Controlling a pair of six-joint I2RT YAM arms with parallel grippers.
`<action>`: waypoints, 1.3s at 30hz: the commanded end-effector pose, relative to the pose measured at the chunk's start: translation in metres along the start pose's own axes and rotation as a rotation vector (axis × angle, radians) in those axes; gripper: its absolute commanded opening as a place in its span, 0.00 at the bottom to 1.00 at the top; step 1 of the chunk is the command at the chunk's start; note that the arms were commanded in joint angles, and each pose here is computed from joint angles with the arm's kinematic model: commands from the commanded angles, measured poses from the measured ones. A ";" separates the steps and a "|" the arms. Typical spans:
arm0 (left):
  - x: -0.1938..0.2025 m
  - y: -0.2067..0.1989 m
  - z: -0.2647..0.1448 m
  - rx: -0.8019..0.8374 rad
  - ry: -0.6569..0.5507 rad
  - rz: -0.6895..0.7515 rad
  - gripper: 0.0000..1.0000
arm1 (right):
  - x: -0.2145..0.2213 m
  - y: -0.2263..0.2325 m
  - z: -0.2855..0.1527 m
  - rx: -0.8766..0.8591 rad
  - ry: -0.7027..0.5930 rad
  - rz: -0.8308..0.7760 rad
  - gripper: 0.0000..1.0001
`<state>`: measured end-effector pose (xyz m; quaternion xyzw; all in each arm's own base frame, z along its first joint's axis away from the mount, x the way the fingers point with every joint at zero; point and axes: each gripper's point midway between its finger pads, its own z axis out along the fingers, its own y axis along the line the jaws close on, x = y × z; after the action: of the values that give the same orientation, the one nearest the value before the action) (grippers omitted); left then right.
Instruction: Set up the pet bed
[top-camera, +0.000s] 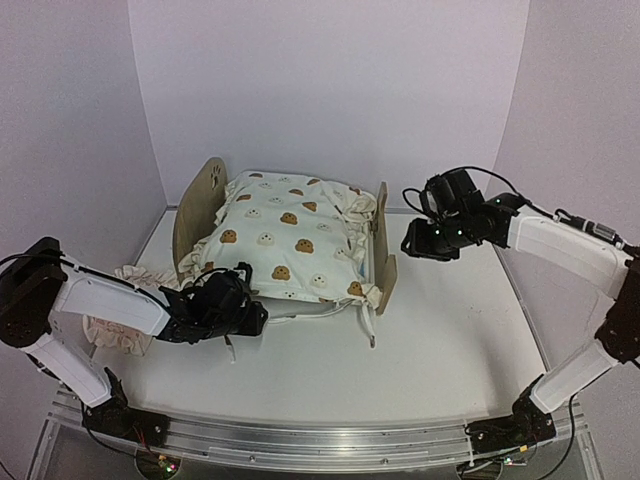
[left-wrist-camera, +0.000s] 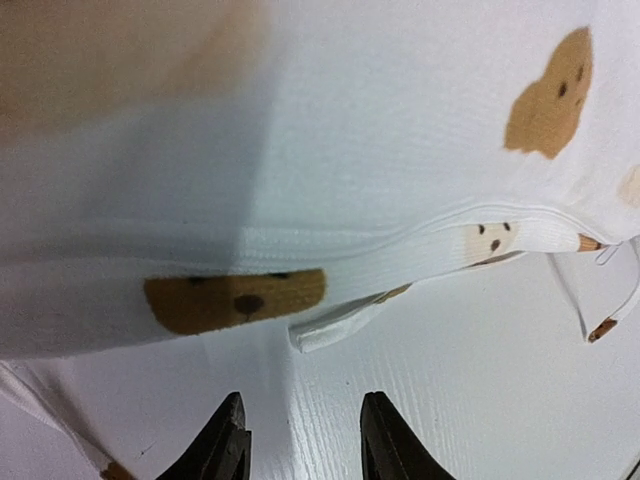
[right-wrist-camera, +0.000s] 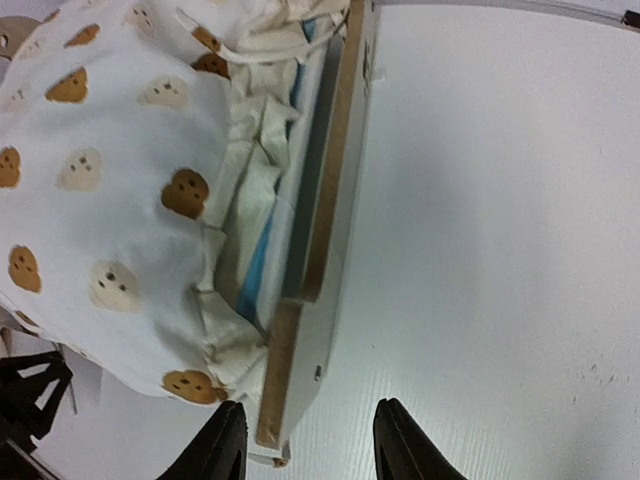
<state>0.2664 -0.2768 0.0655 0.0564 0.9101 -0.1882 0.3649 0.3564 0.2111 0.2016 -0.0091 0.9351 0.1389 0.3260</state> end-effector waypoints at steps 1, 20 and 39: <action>-0.007 0.011 -0.012 -0.046 -0.026 0.007 0.38 | -0.031 0.016 0.018 -0.064 0.034 0.017 0.46; -0.042 0.025 -0.010 -0.144 -0.075 0.041 0.34 | 0.020 0.017 0.080 -0.173 0.333 0.063 0.09; -0.083 0.039 0.009 -0.149 -0.130 0.005 0.30 | 0.166 0.055 -0.012 -0.343 0.490 -0.079 0.07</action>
<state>0.3183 -0.2325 0.0737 0.0327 0.9178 -0.1053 0.3814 0.2286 0.2589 0.0952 -0.1119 0.9643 0.2298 0.0689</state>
